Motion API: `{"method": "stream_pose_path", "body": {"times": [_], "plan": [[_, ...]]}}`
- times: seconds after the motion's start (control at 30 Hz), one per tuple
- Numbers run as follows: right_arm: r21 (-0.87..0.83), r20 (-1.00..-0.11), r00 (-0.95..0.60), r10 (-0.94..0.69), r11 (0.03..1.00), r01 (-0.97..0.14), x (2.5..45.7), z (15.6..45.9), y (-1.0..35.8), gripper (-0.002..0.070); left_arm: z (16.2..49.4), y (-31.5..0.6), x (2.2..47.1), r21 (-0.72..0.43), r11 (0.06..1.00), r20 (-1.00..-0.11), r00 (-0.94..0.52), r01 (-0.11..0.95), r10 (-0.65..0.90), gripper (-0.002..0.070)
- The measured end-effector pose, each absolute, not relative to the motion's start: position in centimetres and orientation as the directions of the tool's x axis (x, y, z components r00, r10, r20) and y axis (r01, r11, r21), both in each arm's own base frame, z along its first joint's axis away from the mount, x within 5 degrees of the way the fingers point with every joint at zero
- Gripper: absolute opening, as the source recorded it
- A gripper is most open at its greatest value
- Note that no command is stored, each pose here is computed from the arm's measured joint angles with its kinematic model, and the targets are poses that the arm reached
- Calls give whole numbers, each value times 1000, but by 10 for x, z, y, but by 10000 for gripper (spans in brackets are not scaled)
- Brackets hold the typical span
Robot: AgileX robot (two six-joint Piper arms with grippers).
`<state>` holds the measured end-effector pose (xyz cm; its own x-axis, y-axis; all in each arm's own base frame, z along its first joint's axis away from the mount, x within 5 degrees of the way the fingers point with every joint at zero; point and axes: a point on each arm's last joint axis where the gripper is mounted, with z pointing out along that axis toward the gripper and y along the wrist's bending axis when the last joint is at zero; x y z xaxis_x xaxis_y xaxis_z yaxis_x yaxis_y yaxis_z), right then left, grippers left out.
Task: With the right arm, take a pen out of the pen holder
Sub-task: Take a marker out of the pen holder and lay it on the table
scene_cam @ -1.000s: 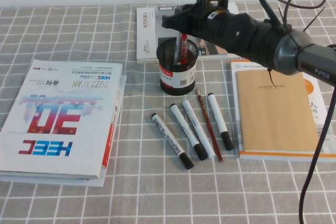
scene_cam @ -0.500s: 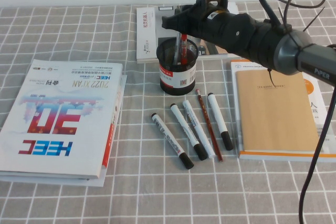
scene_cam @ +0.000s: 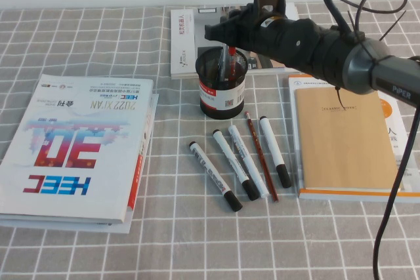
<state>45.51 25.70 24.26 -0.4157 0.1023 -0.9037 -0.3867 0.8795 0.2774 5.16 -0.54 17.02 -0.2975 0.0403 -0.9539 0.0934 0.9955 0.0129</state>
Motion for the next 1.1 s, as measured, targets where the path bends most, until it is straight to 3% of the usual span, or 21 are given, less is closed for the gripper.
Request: {"method": "stream_pose_path", "body": {"times": [0.13,0.43,1.1], "plan": [[277,-904,-416,102,879,-387,455,243,257,48,170,-5,52,13,996,-954,-298,93,40,-5],[277,-904,-416,102,879,-387,455,243,257,185,170,-5,52,13,996,-954,-298,93,40,-5],[284,-896,-429,114,891,-356,464,241,240,200,170,-5,52,13,996,-954,-298,93,40,-5]]}}
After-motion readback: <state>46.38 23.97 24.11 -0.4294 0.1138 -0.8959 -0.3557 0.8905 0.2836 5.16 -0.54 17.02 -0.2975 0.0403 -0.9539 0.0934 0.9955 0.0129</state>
